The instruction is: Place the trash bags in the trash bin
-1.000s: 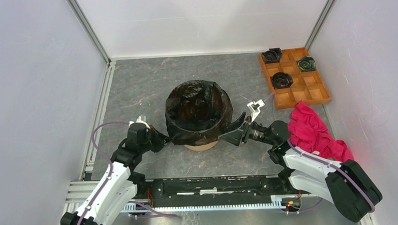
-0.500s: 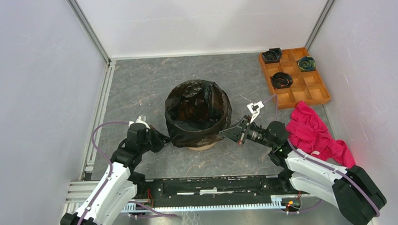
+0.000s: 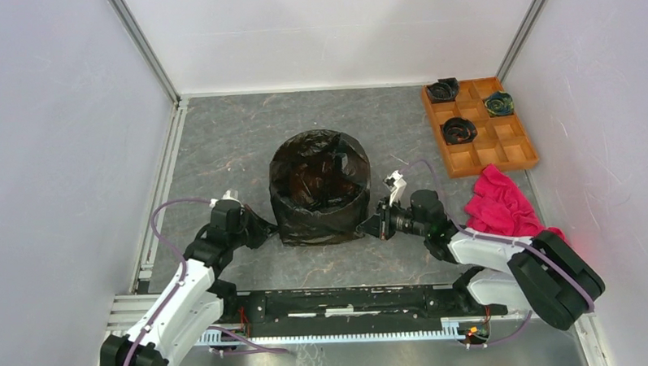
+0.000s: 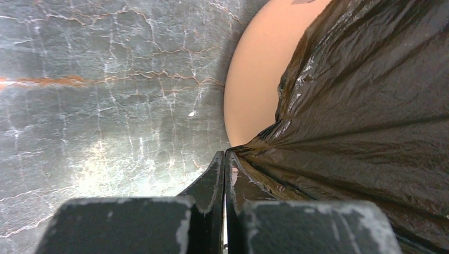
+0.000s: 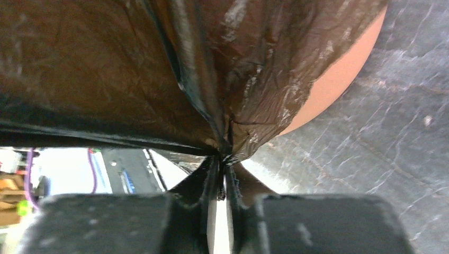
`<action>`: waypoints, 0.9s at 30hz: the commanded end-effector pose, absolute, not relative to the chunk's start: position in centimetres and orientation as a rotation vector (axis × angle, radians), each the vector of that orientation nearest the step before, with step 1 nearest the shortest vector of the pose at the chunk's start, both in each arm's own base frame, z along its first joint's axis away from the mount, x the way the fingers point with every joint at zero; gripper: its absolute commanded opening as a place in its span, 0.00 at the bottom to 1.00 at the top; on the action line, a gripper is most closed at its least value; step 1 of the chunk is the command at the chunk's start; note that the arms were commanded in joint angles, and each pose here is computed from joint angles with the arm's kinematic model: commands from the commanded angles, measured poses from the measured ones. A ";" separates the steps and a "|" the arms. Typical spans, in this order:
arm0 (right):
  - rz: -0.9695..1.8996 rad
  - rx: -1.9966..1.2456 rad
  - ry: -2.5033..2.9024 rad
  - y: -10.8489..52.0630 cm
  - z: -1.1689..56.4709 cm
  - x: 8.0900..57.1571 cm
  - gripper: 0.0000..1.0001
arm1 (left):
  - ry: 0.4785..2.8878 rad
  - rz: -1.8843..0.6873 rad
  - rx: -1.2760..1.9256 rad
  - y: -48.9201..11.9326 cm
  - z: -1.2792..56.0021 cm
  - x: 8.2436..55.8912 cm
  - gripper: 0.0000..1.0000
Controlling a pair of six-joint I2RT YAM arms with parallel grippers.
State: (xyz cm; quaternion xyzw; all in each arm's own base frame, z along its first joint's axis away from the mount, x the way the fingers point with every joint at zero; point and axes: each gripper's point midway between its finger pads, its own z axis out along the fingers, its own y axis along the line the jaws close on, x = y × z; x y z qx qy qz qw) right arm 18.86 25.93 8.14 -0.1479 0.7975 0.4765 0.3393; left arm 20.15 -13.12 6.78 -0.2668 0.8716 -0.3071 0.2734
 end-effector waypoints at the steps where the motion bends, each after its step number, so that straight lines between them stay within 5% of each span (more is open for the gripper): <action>1: 1.104 -0.493 2.062 26.2 8.6 20.9 0.22 | 2.298 -0.744 -0.683 -12.1 8.1 21.5 0.02; 9: 0.747 -0.541 2.171 21.5 7.1 21.5 0.66 | 2.203 -0.664 -0.752 -10.1 10.7 21.3 0.24; 12: 0.611 -0.575 2.191 20.1 7.5 22.3 0.78 | 2.133 -0.661 -0.783 -9.4 12.6 21.4 0.42; 18: 0.385 -0.594 2.227 18.0 9.3 24.3 0.93 | 1.975 -0.508 -0.773 -5.9 18.4 21.0 0.80; 27: 0.513 -0.657 2.100 21.4 11.4 26.3 0.98 | 1.743 -0.406 -0.600 -2.9 28.8 20.2 0.96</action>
